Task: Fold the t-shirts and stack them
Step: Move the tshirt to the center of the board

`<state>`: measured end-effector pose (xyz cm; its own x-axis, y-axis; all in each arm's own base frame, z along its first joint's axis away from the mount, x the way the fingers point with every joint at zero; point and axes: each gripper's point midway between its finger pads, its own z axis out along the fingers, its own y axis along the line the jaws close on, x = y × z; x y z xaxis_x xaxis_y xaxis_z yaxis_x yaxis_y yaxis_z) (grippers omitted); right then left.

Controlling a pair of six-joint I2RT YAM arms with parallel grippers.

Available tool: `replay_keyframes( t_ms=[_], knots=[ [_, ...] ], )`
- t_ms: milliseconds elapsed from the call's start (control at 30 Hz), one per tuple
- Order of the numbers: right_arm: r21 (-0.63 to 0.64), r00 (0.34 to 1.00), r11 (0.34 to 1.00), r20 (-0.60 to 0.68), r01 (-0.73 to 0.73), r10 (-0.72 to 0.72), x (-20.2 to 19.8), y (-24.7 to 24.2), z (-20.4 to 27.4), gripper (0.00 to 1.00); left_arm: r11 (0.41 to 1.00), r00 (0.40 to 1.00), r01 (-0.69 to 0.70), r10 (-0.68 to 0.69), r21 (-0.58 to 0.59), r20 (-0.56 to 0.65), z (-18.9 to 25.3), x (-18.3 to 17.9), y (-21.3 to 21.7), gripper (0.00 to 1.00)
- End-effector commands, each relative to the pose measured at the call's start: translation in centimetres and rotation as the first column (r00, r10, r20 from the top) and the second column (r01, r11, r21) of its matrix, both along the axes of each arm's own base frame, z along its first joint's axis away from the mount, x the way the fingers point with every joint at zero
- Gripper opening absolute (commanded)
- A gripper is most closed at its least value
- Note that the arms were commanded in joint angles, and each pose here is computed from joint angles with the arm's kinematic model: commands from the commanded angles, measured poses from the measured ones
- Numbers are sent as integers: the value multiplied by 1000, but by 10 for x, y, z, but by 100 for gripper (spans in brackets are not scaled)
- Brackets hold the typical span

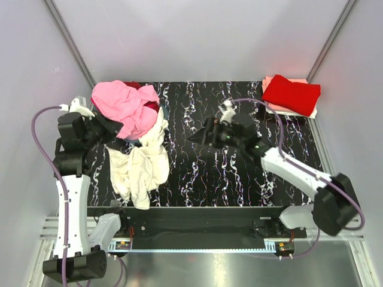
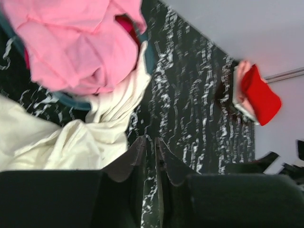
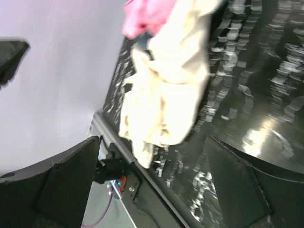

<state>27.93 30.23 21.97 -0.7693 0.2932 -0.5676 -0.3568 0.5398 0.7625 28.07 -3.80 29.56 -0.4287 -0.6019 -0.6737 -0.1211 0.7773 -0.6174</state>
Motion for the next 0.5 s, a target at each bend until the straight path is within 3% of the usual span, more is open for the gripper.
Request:
replay_keyframes(
  t_ms=[0, 100, 133, 167, 200, 233, 267, 333, 467],
  knots=[
    [-70, 994, 992, -36, -106, 104, -9, 33, -18, 100, 997, 977, 77, -70, -29, 202, 71, 5, -14, 17],
    [-71, 982, 983, -91, -172, 166, -8, 71, -29, 100, 996, 973, 80, -69, -38, 220, 84, 5, -16, 20],
    [-86, 978, 977, -90, -194, 186, -9, 84, -31, 100, 998, 977, 52, -46, -23, 210, 80, 7, -11, 25],
    [-183, 965, 956, -173, -228, 197, -14, 89, -69, 100, 1000, 984, 30, -30, 0, 177, 69, 5, -6, 33],
    [-234, 960, 939, -177, -253, 215, -21, 102, -79, 100, 1000, 989, 4, -5, 9, 148, 61, 6, -1, 40],
    [-261, 959, 929, -174, -264, 223, -16, 113, -71, 100, 998, 992, -46, 41, 44, 117, 51, 8, 10, 54],
    [-306, 952, 909, -203, -284, 229, -13, 120, -96, 100, 997, 998, -52, 49, 57, 46, 30, 11, 13, 58],
    [-311, 951, 904, -194, -292, 241, -4, 137, -95, 100, 993, 997, -70, 73, 96, -31, 4, 17, 22, 61],
    [-383, 944, 870, -229, -311, 237, 15, 154, -137, 100, 992, 968, -74, 97, 105, -233, -65, 35, 36, 61]
  ],
)
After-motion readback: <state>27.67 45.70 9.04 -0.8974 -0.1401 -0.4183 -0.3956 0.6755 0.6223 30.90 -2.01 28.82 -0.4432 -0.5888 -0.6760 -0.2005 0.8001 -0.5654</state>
